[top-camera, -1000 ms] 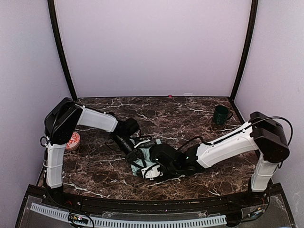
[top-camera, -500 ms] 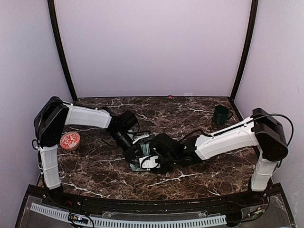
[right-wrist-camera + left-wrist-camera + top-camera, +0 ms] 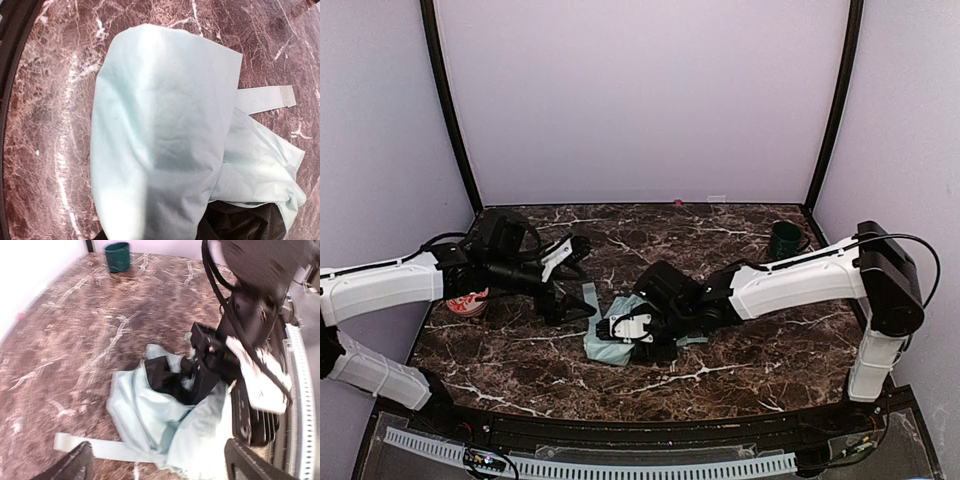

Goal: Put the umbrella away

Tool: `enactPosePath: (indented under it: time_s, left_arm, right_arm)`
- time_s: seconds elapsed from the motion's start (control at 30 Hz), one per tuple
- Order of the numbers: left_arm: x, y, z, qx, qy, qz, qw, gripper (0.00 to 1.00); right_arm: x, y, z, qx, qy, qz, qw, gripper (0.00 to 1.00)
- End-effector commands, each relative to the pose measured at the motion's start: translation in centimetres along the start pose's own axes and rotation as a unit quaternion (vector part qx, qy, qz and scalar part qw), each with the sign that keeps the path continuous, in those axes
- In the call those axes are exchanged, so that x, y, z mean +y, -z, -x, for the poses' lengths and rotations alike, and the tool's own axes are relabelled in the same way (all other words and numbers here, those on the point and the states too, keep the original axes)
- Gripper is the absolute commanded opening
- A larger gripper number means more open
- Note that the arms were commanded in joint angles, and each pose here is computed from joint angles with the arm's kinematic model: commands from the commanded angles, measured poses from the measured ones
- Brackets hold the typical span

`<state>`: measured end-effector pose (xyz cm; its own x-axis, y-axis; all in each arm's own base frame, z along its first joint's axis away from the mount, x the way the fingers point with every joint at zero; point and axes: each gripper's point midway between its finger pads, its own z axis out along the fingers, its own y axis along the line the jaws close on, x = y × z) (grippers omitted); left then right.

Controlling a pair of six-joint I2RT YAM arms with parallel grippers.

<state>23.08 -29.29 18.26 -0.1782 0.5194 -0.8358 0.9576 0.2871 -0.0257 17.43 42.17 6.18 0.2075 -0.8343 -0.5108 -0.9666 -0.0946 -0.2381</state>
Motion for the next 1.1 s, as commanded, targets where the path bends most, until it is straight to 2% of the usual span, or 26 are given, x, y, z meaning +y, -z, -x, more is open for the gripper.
enactPosePath:
  time_s: [0.0, 0.07, 0.1, 0.17, 0.23, 0.3, 0.4, 0.5, 0.63, 0.77, 0.87, 1.07]
  left_arm:
    - [-2.0, 2.3, 0.9, -0.057, -0.123, 0.055, 0.989, 0.9]
    - [-5.9, 3.6, 1.1, -0.098, -0.238, 0.041, 0.965, 0.89]
    - [-7.4, 4.1, 1.0, -0.116, -0.274, 0.034, 0.954, 0.87]
    - [-9.0, 4.8, 0.9, -0.136, -0.29, 0.019, 0.947, 0.82]
    - [-9.6, 4.2, -0.8, -0.11, -0.29, -0.002, 0.951, 0.81]
    - [-9.5, 2.8, -3.3, -0.056, -0.314, -0.009, 0.948, 0.81]
    - [-8.6, 1.2, -4.9, 0.004, -0.348, 0.002, 0.937, 0.85]
    - [-7.6, -0.5, -5.2, 0.027, -0.369, 0.01, 0.929, 0.89]
    - [-6.1, -1.2, -2.3, 0.018, -0.285, 0.043, 0.957, 0.86]
    - [-6.5, -0.3, -0.2, -0.045, -0.204, 0.05, 0.977, 0.83]
    - [-5.9, 0.1, 0.5, -0.071, -0.139, 0.067, 0.986, 0.72]
    - [-4.0, 2.0, 2.4, -0.105, -0.041, 0.07, 0.991, 0.71]
  right_arm:
    - [7.0, -0.6, -3.7, 0.071, -0.127, 0.214, 0.966, 0.07]
    - [6.9, -0.6, -3.7, 0.077, -0.186, 0.244, 0.949, 0.07]
    - [7.0, -0.5, -3.4, 0.072, -0.215, 0.267, 0.937, 0.07]
    - [7.4, -0.3, -3.0, 0.059, -0.258, 0.307, 0.914, 0.08]
    - [7.9, -0.2, -3.1, 0.057, -0.278, 0.332, 0.9, 0.08]
    - [8.1, -0.4, -3.6, 0.057, -0.296, 0.346, 0.888, 0.08]
    - [8.0, -0.6, -3.5, 0.044, -0.326, 0.377, 0.866, 0.09]
    - [7.0, -1.2, -3.9, 0.047, -0.34, 0.37, 0.863, 0.08]
    - [4.2, -1.7, -3.8, 0.027, -0.355, 0.327, 0.875, 0.02]
    - [0.4, -0.7, -1.3, -0.006, -0.345, 0.269, 0.899, 0.0]
    - [-3.0, 1.3, 1.2, -0.05, -0.329, 0.206, 0.92, 0.0]
    - [-8.7, 6.8, 4.6, -0.15, -0.307, 0.085, 0.936, 0.0]
